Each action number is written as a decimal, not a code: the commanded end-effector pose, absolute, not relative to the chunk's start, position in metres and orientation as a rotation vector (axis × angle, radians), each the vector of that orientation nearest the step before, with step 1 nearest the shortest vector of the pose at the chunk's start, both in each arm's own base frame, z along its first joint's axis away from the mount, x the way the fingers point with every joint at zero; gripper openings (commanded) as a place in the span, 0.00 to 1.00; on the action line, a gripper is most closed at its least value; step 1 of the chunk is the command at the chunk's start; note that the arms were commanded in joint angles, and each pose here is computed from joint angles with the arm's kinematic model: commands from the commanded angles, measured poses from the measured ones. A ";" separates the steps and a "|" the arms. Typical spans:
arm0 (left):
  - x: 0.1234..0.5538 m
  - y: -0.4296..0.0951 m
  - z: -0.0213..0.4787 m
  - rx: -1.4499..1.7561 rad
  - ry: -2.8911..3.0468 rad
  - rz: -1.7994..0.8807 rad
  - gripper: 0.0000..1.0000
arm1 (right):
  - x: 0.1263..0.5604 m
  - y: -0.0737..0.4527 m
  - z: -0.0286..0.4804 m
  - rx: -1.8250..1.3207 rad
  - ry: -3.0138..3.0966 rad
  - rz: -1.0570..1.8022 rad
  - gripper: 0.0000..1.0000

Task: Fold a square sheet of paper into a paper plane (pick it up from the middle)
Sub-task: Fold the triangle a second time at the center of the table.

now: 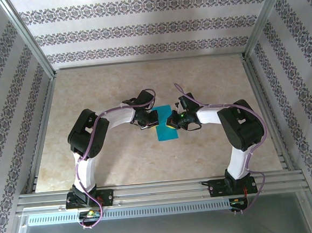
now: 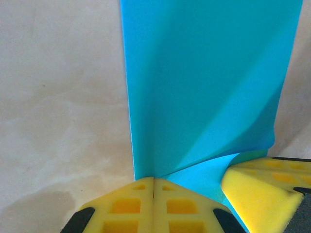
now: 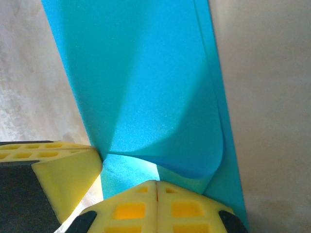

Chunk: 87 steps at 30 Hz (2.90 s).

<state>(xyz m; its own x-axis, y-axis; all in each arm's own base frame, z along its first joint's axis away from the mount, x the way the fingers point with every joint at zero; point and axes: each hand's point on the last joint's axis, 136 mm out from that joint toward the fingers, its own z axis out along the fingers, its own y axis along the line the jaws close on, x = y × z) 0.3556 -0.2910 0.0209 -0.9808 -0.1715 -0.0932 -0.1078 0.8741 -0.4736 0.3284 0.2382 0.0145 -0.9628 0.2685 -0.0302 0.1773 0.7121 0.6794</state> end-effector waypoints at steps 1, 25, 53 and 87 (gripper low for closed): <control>0.343 -0.281 0.001 -0.196 2.995 -0.590 0.00 | 0.314 0.217 -0.016 0.443 2.877 0.924 0.00; 0.299 -0.337 0.037 -0.196 2.909 -0.948 0.09 | 0.291 0.192 -0.050 0.630 2.958 0.739 0.00; 0.258 -0.283 -0.012 -0.158 3.091 -0.641 0.08 | 0.287 0.190 -0.055 0.630 2.983 0.732 0.00; 0.297 -0.291 0.009 -0.190 2.948 -0.691 0.00 | 0.299 0.207 -0.038 0.577 2.941 0.868 0.00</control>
